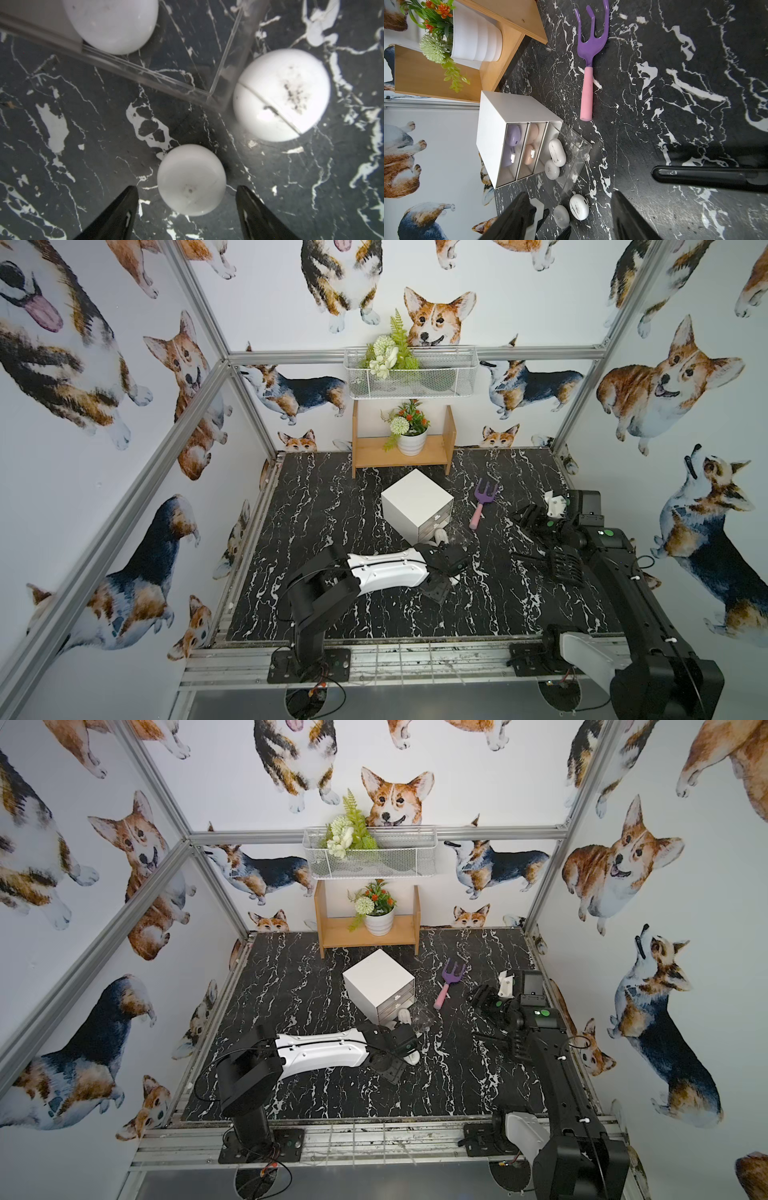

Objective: Put the bluetooth earphones in the drawer according to color
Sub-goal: Pick up the Bluetooth earphone from the center of the board.

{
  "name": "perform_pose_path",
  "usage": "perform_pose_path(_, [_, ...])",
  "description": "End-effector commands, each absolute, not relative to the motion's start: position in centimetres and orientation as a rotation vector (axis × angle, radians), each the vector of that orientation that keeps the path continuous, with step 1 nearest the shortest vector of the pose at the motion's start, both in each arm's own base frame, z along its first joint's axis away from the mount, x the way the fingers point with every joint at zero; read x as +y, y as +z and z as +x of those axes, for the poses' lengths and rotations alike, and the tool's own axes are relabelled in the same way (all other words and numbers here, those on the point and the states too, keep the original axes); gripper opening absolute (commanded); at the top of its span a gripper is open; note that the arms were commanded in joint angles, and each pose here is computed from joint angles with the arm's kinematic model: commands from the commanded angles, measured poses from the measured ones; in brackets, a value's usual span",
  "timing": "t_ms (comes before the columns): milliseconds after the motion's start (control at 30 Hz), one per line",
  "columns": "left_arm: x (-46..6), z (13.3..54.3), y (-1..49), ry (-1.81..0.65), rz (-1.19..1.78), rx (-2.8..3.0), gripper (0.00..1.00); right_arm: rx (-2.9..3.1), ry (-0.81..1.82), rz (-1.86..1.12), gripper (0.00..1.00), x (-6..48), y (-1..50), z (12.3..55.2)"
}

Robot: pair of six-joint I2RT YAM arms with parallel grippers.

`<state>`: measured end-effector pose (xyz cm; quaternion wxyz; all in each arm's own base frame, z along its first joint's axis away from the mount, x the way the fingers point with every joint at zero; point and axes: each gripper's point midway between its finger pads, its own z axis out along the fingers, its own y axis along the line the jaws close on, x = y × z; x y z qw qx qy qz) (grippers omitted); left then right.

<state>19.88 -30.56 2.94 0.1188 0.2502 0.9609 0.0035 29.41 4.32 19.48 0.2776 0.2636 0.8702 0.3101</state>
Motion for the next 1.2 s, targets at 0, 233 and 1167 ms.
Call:
perform_pose_path(0, [-31.1, 20.4, 2.8, -0.017, 0.741, 2.795, 0.8, 2.327, 0.818, 0.696, 0.67, 4.1, 19.8, 29.6])
perform_pose_path(233, [-30.7, 20.8, 2.0, -0.015, 0.733, 2.816, 0.77, 2.33, 0.817, 0.696, 0.67, 4.1, 19.7, 29.6])
perform_pose_path(1167, [-27.2, 21.0, 8.9, 0.173, 0.69, 2.727, 0.47, 2.319, 0.834, 0.688, 0.67, 4.3, 19.9, 29.5])
